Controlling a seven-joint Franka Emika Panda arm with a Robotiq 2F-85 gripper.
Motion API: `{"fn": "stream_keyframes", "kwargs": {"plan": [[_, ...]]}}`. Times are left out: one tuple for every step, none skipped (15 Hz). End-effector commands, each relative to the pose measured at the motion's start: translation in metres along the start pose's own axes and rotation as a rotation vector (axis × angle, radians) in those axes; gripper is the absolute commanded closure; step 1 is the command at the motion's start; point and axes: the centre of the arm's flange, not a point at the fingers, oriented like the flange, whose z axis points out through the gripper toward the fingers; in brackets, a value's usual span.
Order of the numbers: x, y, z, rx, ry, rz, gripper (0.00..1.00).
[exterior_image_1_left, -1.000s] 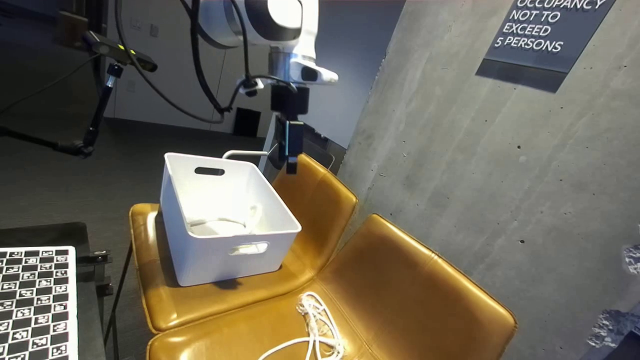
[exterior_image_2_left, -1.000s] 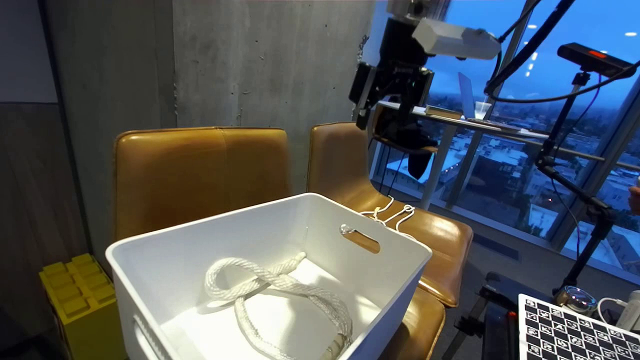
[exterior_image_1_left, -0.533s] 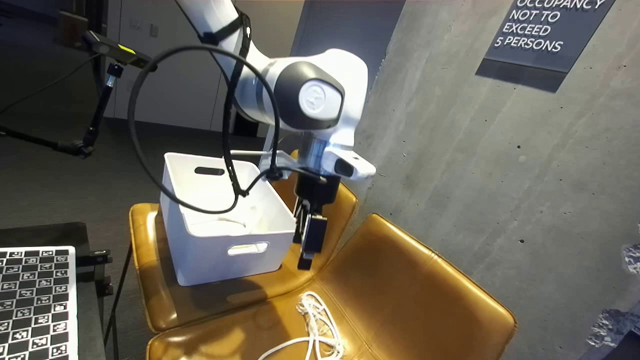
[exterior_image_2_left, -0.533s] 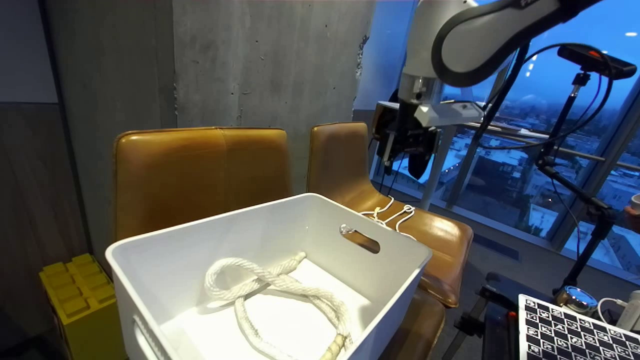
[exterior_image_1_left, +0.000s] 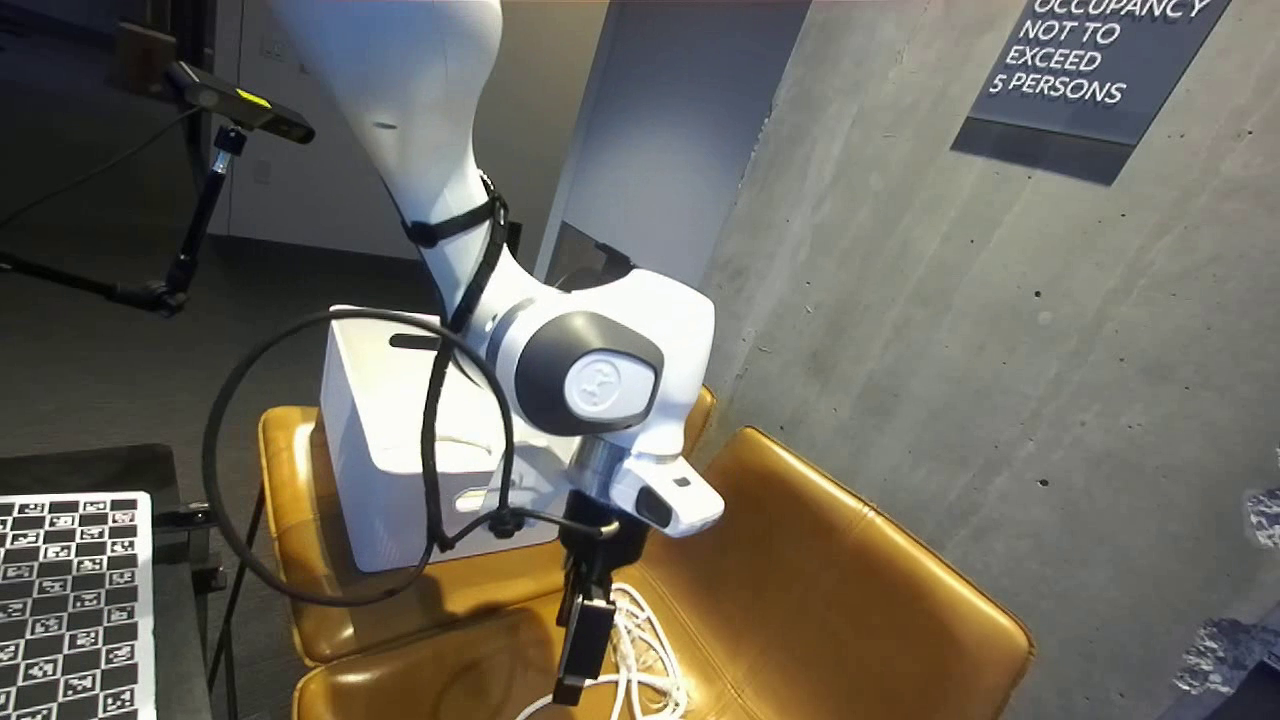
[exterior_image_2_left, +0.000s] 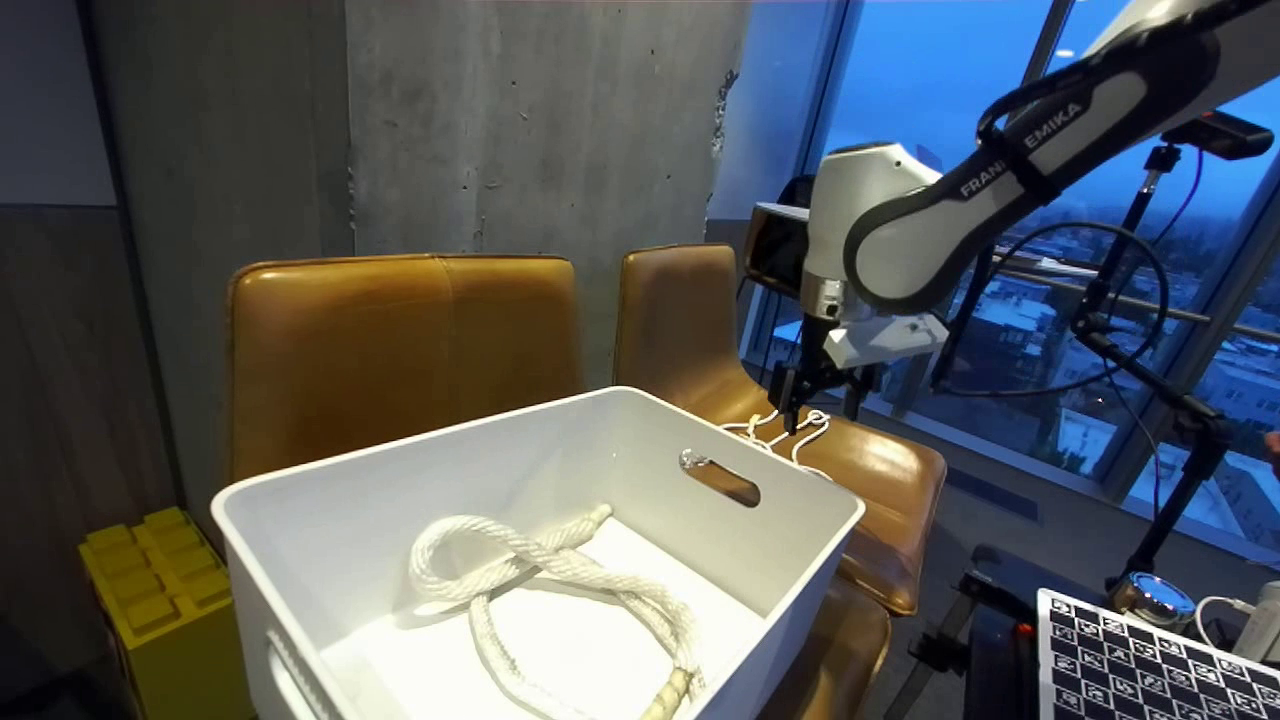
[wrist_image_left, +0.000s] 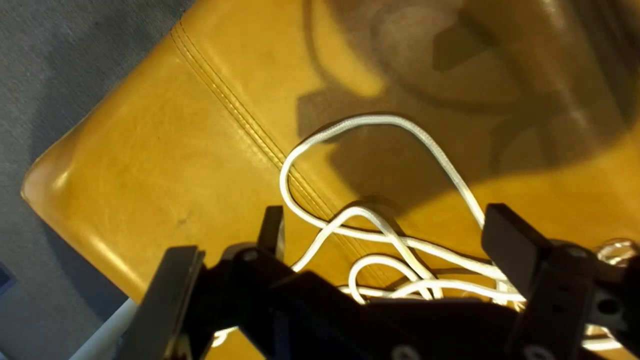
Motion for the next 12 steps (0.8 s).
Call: {"fn": "stream_keyframes", "kwargs": {"plan": [[-0.005,0.012,0.029,-0.019,0.040,0.061,0.00],[-0.003,0.016,0.036,-0.025,0.046,0.077,0.00],[-0.002,0.020,0.042,-0.033,0.053,0.093,0.00],[0.000,0.024,0.049,-0.040,0.055,0.110,0.00],[0.003,0.028,0.057,-0.048,0.055,0.127,0.00],[0.004,0.032,0.063,-0.055,0.054,0.140,0.00],[0.006,0.035,0.070,-0.064,0.050,0.153,0.00],[0.008,0.038,0.077,-0.070,0.042,0.170,0.00],[0.010,0.041,0.083,-0.075,0.035,0.184,0.00],[0.011,0.042,0.089,-0.080,0.028,0.196,0.00],[0.013,0.043,0.094,-0.087,0.021,0.205,0.00],[0.015,0.043,0.099,-0.088,0.010,0.213,0.00]]}}
